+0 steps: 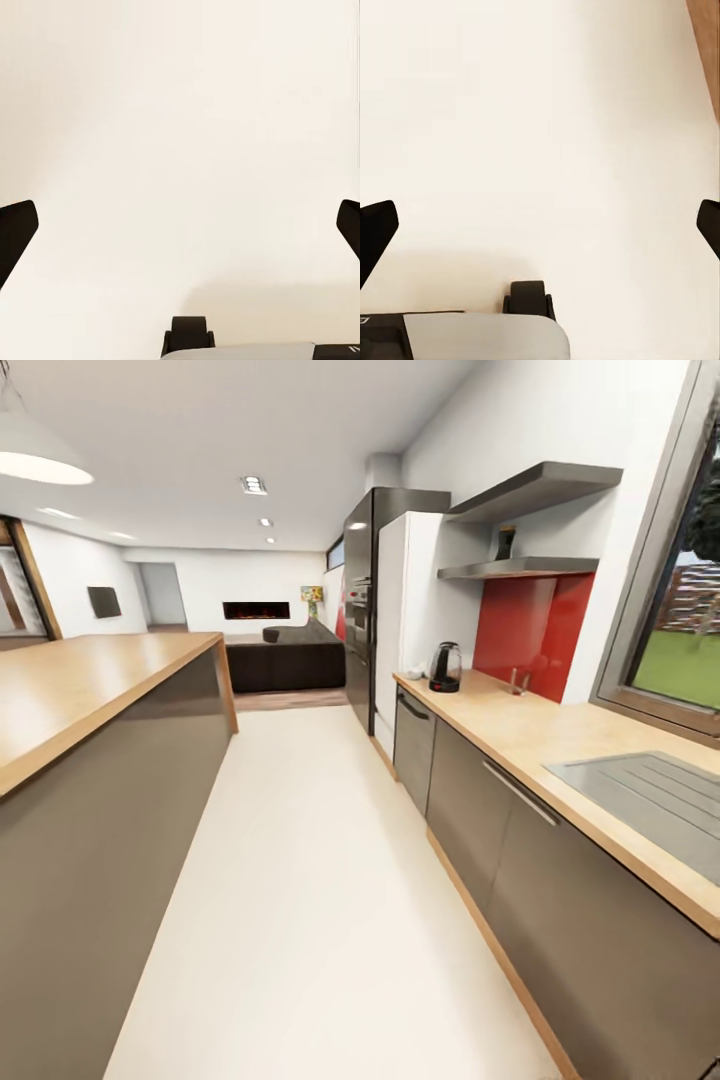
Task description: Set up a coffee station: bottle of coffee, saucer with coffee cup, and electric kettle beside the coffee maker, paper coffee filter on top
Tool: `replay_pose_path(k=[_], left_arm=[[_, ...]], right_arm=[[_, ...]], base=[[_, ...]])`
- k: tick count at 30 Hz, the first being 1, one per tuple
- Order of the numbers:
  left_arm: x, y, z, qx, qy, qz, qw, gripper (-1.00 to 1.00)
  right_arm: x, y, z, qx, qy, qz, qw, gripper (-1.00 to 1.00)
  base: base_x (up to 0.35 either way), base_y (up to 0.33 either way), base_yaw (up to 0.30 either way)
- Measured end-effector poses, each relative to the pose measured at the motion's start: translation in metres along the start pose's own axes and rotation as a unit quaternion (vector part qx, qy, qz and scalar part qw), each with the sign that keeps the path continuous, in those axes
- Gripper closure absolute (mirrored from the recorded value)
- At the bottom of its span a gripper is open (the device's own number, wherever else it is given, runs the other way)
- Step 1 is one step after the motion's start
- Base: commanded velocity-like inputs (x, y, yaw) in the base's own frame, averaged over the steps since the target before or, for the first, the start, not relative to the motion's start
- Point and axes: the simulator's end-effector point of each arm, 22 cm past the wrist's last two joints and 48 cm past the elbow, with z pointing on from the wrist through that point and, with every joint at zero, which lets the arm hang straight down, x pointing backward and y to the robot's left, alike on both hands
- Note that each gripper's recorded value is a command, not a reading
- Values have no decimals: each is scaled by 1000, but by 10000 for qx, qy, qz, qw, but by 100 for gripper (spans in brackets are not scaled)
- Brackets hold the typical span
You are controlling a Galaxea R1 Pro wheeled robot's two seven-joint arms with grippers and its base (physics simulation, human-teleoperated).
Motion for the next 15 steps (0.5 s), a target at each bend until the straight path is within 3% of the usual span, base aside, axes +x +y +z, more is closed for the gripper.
replay_pose_path(k=[15], left_arm=[[0, 0, 0, 0, -1, 0, 10000, -100]], right_arm=[[0, 0, 0, -1, 2, -6, 10000, -100]], base=[[0, 0, -254]])
